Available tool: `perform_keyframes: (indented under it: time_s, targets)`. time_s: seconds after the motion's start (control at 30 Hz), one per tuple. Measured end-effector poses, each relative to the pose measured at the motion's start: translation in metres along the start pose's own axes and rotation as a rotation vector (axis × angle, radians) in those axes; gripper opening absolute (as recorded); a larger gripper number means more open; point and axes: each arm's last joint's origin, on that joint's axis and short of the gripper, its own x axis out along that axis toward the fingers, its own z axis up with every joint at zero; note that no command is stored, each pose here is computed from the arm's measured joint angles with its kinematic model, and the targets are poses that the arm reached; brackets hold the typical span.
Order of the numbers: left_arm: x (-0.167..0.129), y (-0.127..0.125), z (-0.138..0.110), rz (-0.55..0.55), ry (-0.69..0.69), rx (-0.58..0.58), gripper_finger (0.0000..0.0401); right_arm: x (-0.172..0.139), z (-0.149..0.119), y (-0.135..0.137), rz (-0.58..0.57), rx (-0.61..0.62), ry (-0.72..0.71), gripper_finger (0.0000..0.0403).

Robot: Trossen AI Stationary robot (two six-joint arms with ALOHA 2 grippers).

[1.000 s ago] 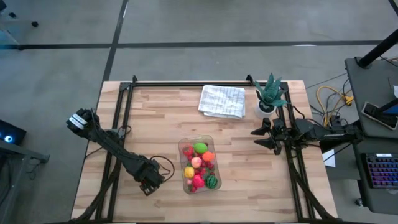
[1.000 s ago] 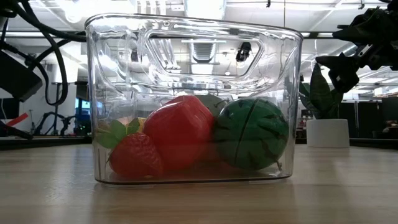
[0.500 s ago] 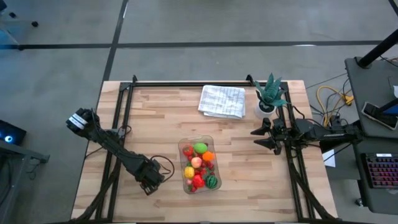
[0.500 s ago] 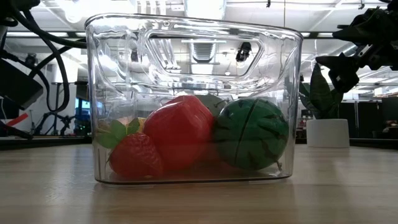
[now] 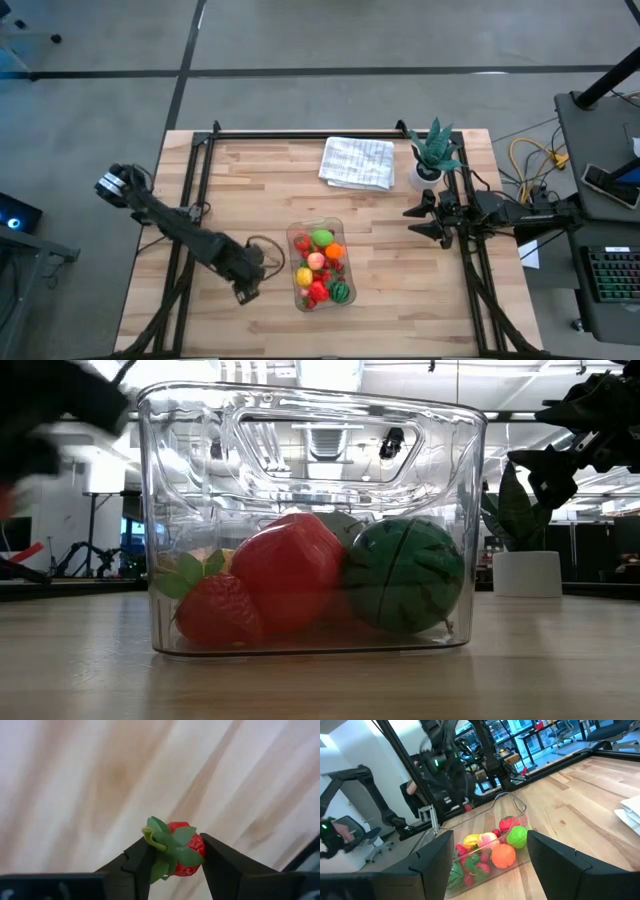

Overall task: Pick and placing Produce into tupperware
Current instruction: Put the red strawberry into the transparent bin

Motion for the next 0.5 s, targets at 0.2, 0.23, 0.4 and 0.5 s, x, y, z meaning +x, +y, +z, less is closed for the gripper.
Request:
perform_keyframes:
  time_s: [0.2,0.23,0.4,0.5]
  targets:
    - [-0.074,-0.009,0.035,-0.112,-0.512,0.218,0.0123,0.0,0.0,0.0,0.0,0.0,0.0,0.0242]
    - [-0.083,-0.012,0.042,-0.139,-0.588,0.267,0.0123,0.0,0.0,0.0,0.0,0.0,0.0,0.0242]
    - [-0.088,-0.014,0.088,-0.181,-0.663,0.302,0.0122,0.0,0.0,0.0,0.0,0.0,0.0,0.0242]
    - [-0.069,-0.013,0.11,-0.137,-0.598,0.257,0.0134,0.0,0.0,0.0,0.0,0.0,0.0,0.0242]
